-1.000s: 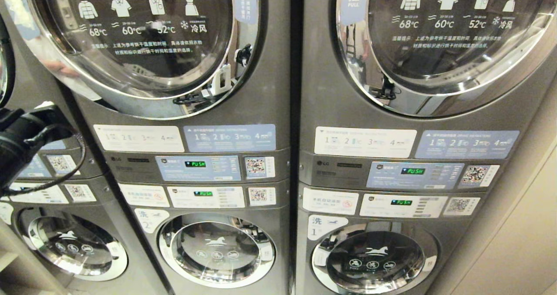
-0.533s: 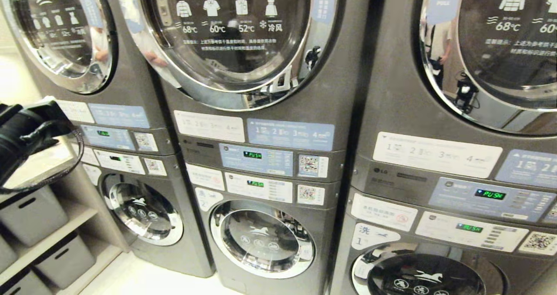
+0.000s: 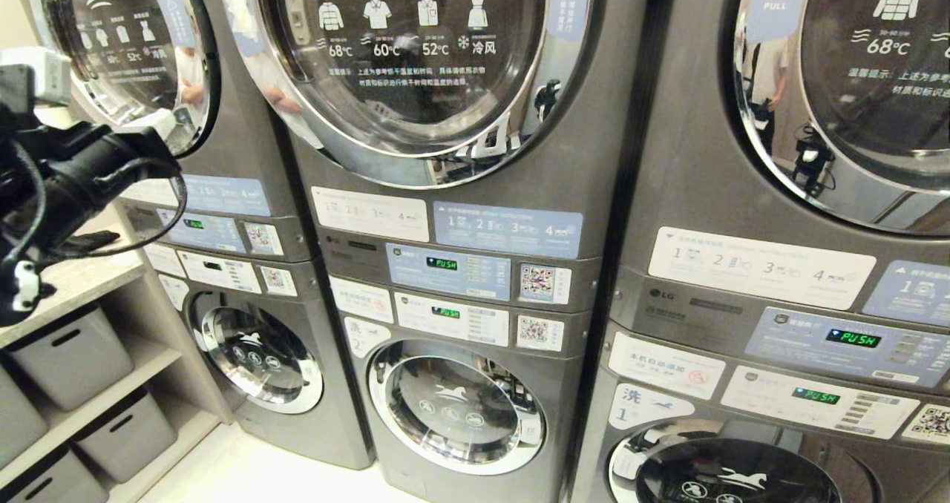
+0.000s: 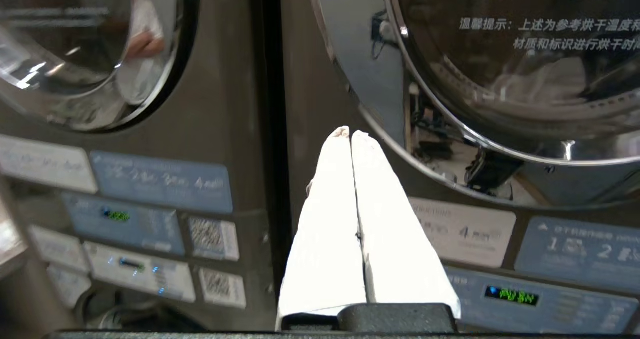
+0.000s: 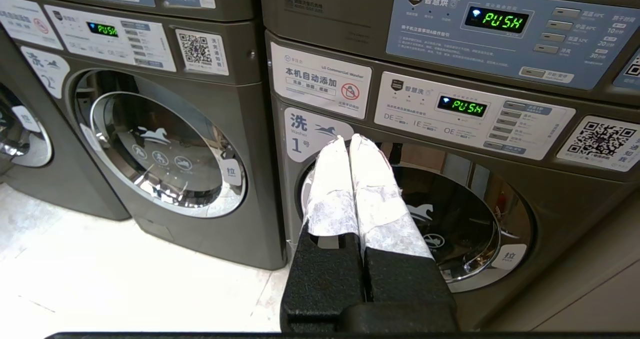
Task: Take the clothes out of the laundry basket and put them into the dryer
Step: Close the dryer
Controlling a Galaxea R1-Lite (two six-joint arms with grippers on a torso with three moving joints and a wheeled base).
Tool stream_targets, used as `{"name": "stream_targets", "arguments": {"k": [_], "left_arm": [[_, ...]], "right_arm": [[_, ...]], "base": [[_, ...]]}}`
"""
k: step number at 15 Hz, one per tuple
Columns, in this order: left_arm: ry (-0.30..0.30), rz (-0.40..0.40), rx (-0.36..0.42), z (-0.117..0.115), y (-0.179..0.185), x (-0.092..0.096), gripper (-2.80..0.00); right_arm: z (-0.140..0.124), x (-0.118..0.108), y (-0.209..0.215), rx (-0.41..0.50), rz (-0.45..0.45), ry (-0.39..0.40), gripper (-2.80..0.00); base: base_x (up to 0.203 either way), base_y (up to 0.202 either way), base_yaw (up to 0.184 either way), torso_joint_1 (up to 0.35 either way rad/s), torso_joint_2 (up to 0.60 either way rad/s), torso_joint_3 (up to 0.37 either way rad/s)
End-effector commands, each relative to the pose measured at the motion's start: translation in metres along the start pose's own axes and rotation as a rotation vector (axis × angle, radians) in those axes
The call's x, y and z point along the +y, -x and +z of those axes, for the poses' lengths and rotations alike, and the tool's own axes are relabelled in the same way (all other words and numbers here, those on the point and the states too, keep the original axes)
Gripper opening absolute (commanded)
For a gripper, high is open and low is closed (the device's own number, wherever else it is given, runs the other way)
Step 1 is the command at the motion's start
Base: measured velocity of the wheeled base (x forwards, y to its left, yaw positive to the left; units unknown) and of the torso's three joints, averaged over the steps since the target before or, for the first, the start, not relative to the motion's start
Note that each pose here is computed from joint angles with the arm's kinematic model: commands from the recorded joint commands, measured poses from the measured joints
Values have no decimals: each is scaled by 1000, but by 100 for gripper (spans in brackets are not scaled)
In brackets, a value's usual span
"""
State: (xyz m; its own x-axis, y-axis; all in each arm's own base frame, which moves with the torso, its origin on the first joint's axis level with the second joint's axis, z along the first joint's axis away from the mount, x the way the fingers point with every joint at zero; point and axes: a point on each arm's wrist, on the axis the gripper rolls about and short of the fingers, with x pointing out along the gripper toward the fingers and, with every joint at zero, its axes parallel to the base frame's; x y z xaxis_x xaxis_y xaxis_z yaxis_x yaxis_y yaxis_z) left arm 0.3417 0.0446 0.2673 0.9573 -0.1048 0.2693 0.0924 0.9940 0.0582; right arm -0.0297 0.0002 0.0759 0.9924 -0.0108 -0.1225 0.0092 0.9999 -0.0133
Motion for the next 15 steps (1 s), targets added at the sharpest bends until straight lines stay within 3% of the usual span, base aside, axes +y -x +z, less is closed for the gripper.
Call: {"name": "stream_targets", "arguments": {"k": [1,5,8,11,13,15], "left_arm": [[26,-19,44,-40,-32,11,-280],[38,-62,-51,-59,-83,20,-280],[23,-84,-160,-42,-112,5,-280],[-28,-86,-147,5,-95,-19,-280],[-52,-105,-87,33,-69,-36,-280],[-43,-101,11,35,-44,-53,-280]], "right_arm": [[0,0,0,1,0,1,-280],[0,0,0,1,0,2,-280],[0,0,0,0,2,1,-280],[0,0,0,0,5,-5,-280],[0,0,0,0,5,-5,-280],[0,0,0,0,5,-5,-280]], "base": [[0,0,0,0,0,0],[0,0,0,0,0,0],[0,0,0,0,0,0],[0,0,0,0,0,0],[0,0,0,0,0,0],[0,0,0,0,0,0]]}}
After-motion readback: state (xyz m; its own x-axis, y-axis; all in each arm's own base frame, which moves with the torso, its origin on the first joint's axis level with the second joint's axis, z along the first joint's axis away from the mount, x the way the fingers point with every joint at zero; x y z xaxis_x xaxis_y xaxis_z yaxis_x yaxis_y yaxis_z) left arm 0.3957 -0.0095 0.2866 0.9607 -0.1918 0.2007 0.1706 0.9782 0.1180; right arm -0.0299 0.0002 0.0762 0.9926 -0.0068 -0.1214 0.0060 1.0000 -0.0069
